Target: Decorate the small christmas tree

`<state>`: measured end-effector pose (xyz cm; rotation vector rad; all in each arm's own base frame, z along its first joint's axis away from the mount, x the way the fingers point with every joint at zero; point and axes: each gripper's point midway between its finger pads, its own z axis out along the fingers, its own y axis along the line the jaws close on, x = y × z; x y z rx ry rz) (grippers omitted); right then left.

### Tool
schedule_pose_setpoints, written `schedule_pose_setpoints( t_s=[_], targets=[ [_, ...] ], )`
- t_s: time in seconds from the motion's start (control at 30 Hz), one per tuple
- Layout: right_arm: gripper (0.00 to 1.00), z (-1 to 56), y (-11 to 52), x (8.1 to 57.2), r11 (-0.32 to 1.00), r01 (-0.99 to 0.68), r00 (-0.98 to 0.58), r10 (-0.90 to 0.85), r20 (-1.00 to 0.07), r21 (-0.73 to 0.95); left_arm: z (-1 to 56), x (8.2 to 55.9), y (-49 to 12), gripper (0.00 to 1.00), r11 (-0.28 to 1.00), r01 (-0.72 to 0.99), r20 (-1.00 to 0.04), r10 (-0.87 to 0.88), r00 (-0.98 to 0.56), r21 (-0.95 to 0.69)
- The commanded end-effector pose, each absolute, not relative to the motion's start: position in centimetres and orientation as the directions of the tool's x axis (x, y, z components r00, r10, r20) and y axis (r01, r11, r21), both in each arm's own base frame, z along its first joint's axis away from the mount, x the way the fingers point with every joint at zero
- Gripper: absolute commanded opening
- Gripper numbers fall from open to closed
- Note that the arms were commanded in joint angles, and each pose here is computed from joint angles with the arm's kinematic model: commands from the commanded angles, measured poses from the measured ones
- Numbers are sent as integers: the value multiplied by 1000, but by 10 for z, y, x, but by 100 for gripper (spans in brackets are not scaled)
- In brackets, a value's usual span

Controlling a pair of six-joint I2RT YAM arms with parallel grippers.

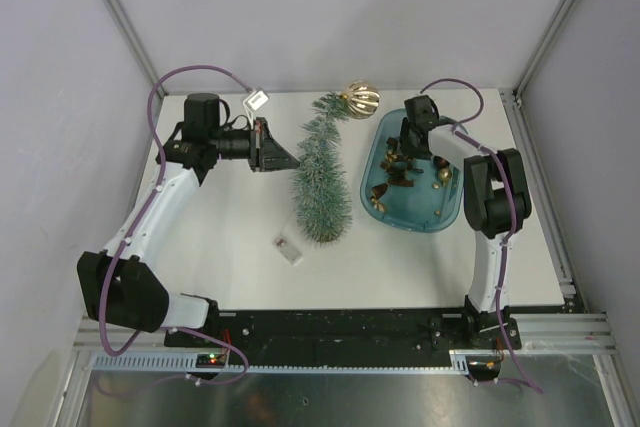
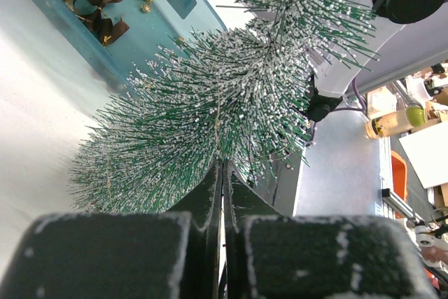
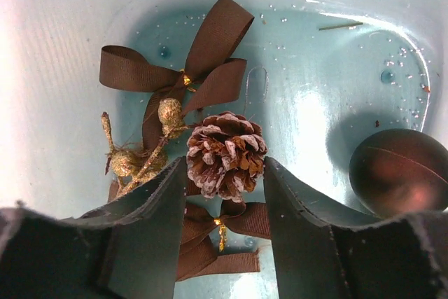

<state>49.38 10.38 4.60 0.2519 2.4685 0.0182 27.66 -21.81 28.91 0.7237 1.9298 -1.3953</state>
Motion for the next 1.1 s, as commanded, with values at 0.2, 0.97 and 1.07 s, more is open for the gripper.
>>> schedule_pose_setpoints(
  t_s=[0.2,0.97,1.07],
  targets=[
    [23,92,97,483,977,190,-725,206,-657,96,285,277,-215,0,284,740,-759,59,-649,-610],
    [23,290,181,260,640,-460,-627,256,-735,616,293,261,-213,0,259,757,-773,58,-632,-600],
    [25,299,196,222,530,-567,-636,206,-744,631,294,259,-213,0,255,757,-773,58,-632,-601]
  ],
)
